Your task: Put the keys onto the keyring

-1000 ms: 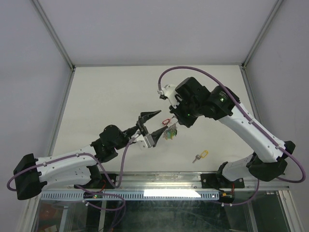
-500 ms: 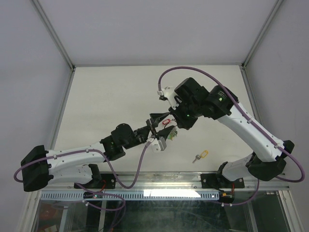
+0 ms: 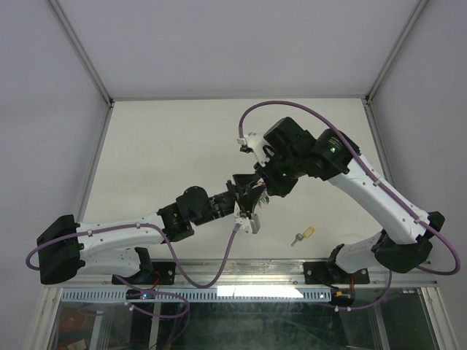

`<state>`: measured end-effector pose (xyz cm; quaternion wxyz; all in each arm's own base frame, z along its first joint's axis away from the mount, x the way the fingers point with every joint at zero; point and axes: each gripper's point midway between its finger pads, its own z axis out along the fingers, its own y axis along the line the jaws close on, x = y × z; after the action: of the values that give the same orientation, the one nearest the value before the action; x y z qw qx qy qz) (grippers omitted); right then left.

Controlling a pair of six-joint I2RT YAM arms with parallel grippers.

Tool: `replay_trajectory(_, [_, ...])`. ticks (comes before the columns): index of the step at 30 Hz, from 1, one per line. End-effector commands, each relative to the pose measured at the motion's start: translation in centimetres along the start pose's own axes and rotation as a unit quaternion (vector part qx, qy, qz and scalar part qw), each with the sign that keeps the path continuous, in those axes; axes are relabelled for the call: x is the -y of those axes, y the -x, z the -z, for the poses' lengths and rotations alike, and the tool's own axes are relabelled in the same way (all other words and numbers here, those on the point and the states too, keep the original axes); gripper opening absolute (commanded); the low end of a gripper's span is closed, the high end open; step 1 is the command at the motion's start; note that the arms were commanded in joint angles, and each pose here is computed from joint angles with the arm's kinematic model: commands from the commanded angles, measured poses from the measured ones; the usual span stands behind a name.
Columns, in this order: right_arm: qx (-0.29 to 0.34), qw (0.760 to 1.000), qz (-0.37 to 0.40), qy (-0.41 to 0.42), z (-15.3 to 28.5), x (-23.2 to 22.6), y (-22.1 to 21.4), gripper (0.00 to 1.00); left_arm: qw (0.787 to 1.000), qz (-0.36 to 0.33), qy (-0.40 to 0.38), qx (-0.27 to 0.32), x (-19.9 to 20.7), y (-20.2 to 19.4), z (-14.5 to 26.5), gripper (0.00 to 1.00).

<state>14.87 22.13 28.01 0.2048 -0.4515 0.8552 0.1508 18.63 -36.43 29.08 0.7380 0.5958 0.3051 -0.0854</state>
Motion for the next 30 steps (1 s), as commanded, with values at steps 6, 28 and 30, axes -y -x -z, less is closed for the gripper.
replay_trajectory(6, [0.017, 1.000, -0.004, 0.021, 0.1, -0.7, 0.4, 0.00, 0.997, -0.077, 0.013, 0.004, -2.1, 1.5, -0.8, 0.33])
replay_trajectory(28, [0.083, 0.996, -0.012, 0.022, 1.1, -0.5, 1.8, 0.10, 0.997, -0.074, -0.015, -0.023, -1.3, 1.9, -0.7, 0.00])
replay_trajectory(30, [0.115, 0.993, -0.011, 0.019, 1.9, -0.5, 2.5, 0.20, 0.998, -0.056, -0.012, -0.034, -1.6, 1.7, -0.7, 0.00])
